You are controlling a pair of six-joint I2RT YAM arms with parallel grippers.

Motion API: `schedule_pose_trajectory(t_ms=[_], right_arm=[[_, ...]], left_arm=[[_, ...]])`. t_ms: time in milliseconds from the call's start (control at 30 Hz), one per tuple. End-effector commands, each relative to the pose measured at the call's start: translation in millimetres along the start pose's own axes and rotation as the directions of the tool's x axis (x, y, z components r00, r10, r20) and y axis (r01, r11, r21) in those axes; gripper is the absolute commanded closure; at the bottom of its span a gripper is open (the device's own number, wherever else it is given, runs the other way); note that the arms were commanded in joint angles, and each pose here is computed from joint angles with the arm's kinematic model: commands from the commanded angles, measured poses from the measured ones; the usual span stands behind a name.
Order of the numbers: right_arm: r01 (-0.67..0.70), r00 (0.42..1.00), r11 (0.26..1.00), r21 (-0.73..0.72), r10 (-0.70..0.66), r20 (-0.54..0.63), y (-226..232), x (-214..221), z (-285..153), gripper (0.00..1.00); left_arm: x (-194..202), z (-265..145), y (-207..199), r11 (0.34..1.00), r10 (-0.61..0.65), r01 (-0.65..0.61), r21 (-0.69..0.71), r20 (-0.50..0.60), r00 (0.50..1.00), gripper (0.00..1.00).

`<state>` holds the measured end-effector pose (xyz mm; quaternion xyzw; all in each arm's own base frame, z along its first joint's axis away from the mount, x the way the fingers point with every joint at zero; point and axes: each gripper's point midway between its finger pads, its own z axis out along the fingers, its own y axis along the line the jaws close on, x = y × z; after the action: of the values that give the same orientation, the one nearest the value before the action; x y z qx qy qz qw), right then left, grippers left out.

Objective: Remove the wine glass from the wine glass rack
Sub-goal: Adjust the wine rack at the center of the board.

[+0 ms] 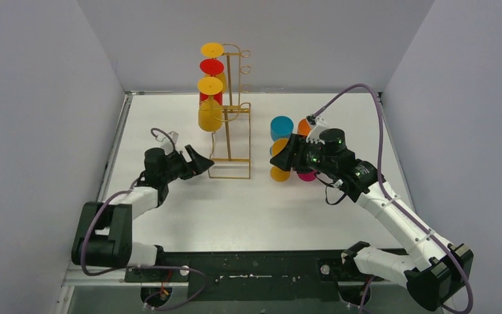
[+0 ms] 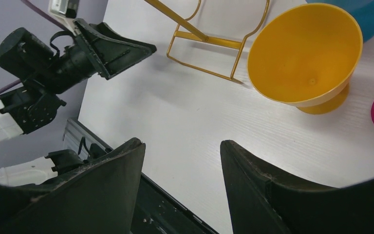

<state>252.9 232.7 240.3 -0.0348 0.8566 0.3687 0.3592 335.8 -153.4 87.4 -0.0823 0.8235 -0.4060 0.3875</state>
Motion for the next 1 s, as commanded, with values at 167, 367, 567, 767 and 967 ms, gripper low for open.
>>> schedule_pose_trajectory(t_ms=[167,367,567,767,967], right_arm=[[-0.011,0.996,1.000,-0.003,0.012,0.088,6,-17,-11,0.41],[-0.032,0.991,0.999,-0.002,0.032,0.133,8,-24,-18,0.40],[-0.043,0.978,0.999,0.005,0.041,0.206,8,-34,-31,0.37],[-0.068,0.967,0.997,0.030,0.059,0.247,2,-37,-38,0.37],[-0.087,0.964,0.995,0.044,0.073,0.255,0,-38,-42,0.37]], left_arm=[[-124,-96,-19,0.985,0.115,-0.060,-0.163,0.351,0.929,0.18],[-189,-133,-115,0.980,0.172,-0.197,0.020,0.404,0.899,0.15],[-233,-148,-170,0.961,0.166,-0.251,0.118,0.480,0.862,0.16],[-251,-127,-197,0.948,0.211,-0.294,0.121,0.449,0.868,0.22],[-240,-86,-205,0.947,0.268,-0.311,0.082,0.332,0.904,0.27]])
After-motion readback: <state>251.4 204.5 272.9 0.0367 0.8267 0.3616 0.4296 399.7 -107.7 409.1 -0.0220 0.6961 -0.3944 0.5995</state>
